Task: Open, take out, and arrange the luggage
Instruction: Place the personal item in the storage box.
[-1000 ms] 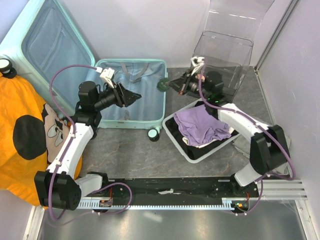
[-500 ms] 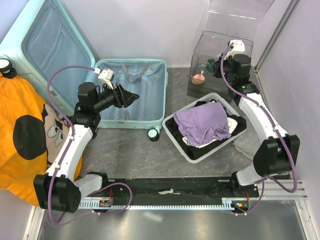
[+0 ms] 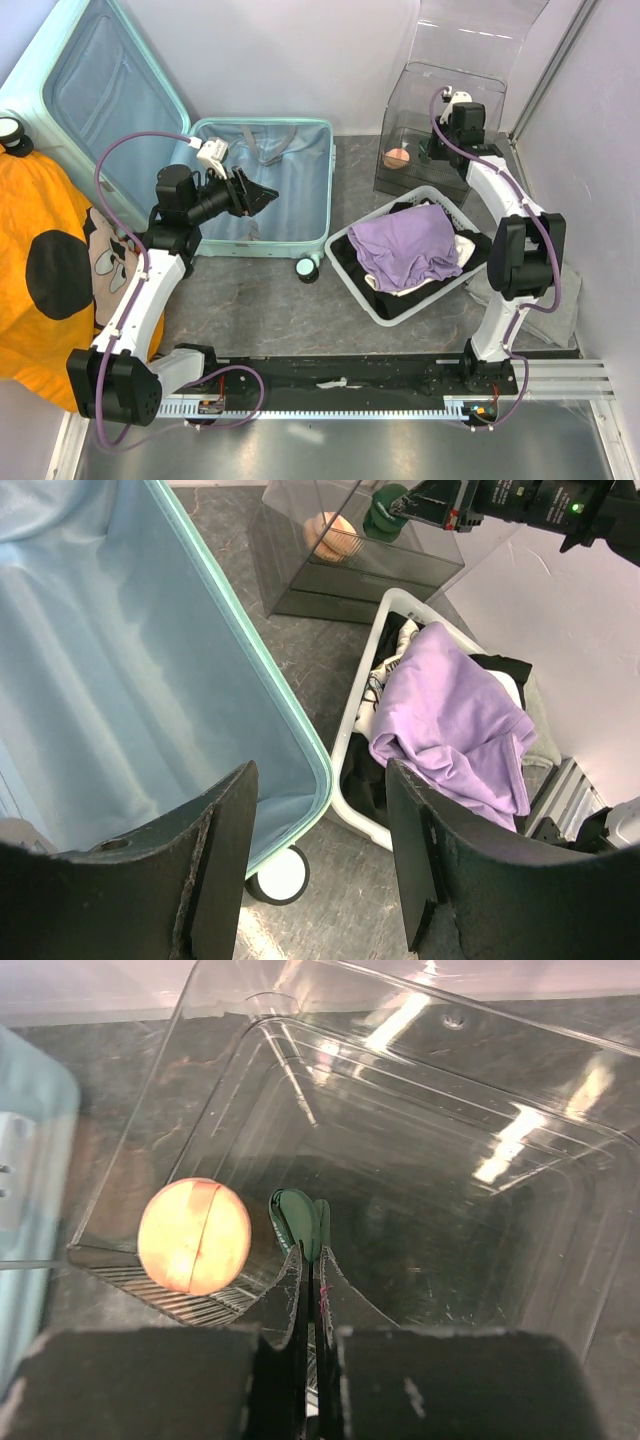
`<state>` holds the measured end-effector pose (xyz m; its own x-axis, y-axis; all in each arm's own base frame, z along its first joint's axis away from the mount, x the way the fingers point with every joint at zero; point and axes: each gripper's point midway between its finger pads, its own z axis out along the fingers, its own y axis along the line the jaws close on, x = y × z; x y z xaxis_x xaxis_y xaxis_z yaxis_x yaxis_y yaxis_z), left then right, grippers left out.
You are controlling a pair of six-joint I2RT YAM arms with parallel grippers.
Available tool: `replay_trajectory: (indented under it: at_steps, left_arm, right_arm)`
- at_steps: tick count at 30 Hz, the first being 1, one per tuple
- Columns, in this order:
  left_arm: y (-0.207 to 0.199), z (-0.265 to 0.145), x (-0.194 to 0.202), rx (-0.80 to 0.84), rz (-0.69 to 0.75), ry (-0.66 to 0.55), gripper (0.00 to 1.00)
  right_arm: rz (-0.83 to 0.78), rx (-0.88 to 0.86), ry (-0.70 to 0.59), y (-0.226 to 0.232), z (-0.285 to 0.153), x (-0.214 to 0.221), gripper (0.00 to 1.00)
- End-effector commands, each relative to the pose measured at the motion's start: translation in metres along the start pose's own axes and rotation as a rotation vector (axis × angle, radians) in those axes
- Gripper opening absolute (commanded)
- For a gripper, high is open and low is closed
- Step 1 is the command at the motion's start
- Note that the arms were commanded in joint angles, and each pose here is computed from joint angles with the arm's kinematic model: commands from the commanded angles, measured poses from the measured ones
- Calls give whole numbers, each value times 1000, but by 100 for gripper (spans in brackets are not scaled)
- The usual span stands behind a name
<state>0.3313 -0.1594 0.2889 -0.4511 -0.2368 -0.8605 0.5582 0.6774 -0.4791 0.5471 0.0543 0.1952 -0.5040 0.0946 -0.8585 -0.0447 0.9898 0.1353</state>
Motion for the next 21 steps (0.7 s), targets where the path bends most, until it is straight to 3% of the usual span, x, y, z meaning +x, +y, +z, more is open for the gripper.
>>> replay_trajectory:
  at_steps: [1, 16, 21]
  left_arm:
    - [-2, 0, -14, 8, 54, -27, 61]
    - [-2, 2, -11, 15, 41, -19, 61]
    - [-2, 1, -11, 15, 40, -19, 62]
  right_arm:
    - [43, -80, -50, 1, -9, -32, 0]
    - [86, -251, 136, 15, 17, 14, 0]
    - [83, -229, 156, 11, 21, 20, 0]
